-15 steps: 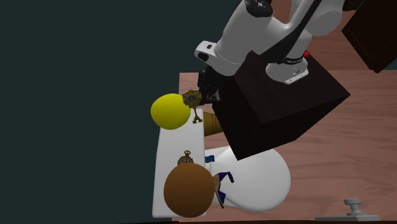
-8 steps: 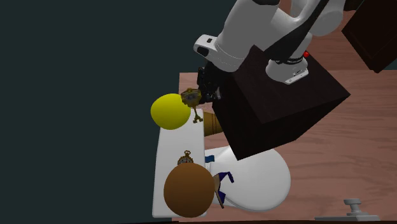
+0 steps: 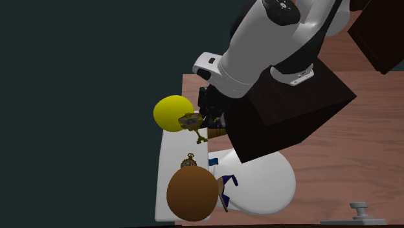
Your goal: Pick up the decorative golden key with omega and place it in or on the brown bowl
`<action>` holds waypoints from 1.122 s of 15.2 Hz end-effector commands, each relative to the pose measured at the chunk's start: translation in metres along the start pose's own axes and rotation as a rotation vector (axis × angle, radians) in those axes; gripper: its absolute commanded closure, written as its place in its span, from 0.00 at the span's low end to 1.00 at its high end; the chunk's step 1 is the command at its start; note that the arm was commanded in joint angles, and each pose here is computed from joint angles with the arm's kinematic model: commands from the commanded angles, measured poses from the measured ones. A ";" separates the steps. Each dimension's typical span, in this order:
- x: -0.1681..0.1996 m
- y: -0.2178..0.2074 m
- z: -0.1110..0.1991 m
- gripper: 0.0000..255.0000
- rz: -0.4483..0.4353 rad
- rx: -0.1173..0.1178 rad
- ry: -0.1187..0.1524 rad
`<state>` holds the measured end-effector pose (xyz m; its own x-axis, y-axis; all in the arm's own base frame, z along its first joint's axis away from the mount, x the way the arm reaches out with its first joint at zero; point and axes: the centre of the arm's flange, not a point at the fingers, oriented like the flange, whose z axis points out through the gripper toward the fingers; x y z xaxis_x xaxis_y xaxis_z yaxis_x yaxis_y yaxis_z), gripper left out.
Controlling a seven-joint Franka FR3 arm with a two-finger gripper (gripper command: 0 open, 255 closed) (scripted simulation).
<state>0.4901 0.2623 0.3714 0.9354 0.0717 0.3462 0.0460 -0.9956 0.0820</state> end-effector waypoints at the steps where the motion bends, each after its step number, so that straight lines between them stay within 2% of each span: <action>1: 0.013 -0.025 -0.004 1.00 0.003 -0.002 0.001; 11: 0.076 -0.135 -0.020 1.00 0.003 -0.002 0.001; 17: 0.065 -0.137 0.009 1.00 0.003 -0.002 0.001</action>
<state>0.5470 0.4038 0.3781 0.9352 0.0692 0.3472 0.0427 -0.9956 0.0833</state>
